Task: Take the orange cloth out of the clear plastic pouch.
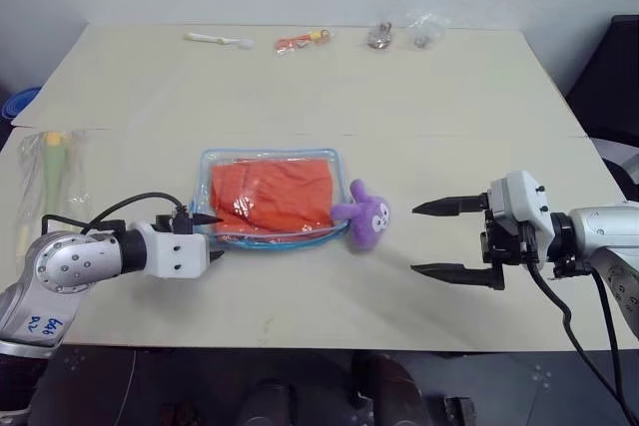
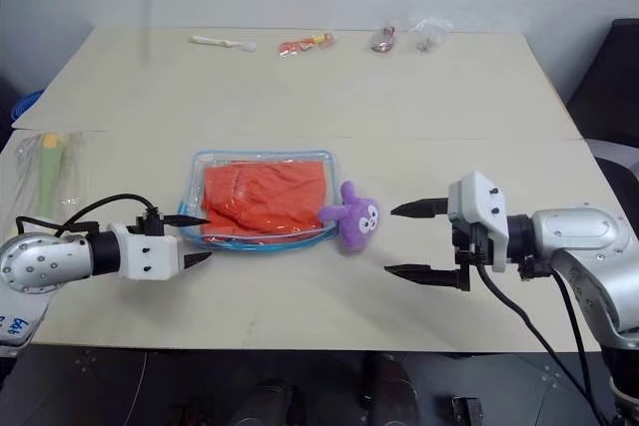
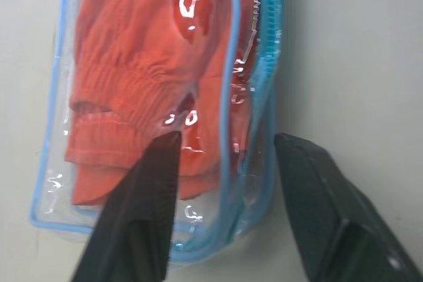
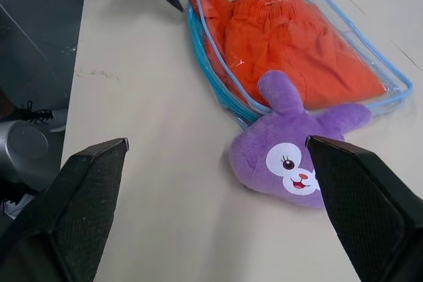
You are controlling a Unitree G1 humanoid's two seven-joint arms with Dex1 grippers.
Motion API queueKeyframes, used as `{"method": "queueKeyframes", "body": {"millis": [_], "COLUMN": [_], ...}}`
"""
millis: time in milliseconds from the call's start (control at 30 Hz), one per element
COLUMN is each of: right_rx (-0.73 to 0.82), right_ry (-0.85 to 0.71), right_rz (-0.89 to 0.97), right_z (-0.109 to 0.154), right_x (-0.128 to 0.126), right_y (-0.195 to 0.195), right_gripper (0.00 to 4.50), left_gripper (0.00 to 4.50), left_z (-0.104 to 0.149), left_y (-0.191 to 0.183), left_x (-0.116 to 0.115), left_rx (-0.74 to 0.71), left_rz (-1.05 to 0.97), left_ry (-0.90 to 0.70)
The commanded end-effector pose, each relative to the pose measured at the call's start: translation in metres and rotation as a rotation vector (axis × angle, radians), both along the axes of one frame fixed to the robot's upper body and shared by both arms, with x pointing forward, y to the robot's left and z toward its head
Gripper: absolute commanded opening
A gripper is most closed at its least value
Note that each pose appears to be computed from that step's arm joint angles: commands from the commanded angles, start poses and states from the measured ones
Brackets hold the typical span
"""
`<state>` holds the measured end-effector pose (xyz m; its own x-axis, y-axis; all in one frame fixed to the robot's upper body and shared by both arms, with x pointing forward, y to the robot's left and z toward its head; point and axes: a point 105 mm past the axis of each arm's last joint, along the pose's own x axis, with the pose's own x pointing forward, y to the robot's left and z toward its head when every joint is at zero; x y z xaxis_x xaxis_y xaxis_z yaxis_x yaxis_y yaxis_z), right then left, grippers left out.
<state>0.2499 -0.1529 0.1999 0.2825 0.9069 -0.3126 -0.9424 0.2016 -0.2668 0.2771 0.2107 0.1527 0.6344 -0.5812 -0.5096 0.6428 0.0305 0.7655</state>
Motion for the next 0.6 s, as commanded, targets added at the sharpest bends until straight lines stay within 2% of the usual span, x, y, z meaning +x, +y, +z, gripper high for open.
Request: {"method": "queueKeyframes", "body": {"millis": [33, 100, 267, 333, 467, 600], "right_rx": [0.028, 0.048, 0.087, 0.143, 0.189, 0.217], "right_ry": [-0.035, -0.033, 0.004, 0.081, 0.221, 0.287], "right_rz": [-0.015, -0.035, -0.076, -0.120, -0.178, -0.205], "right_z": [0.005, 0.003, -0.006, -0.011, -0.026, -0.030], "right_x": [0.002, 0.005, 0.012, 0.024, 0.048, 0.063], "right_y": [0.002, 0.007, 0.017, 0.020, 0.026, 0.029], "right_gripper": [4.50, 4.50, 4.50, 4.50, 4.50, 4.50], "left_gripper": [3.87, 4.45, 4.45, 4.45, 4.45, 4.45], "left_z": [0.023, 0.032, 0.060, 0.076, 0.107, 0.112], "left_y": [-0.009, -0.016, -0.025, -0.029, -0.038, -0.044], "left_x": [-0.010, -0.024, -0.051, -0.060, -0.058, -0.058], "left_rx": [-0.117, -0.253, -0.496, -0.553, -0.677, -0.674], "left_rz": [-0.008, -0.008, 0.006, -0.028, -0.079, -0.091], "left_ry": [0.022, 0.166, 0.491, 0.577, 0.593, 0.596]}}
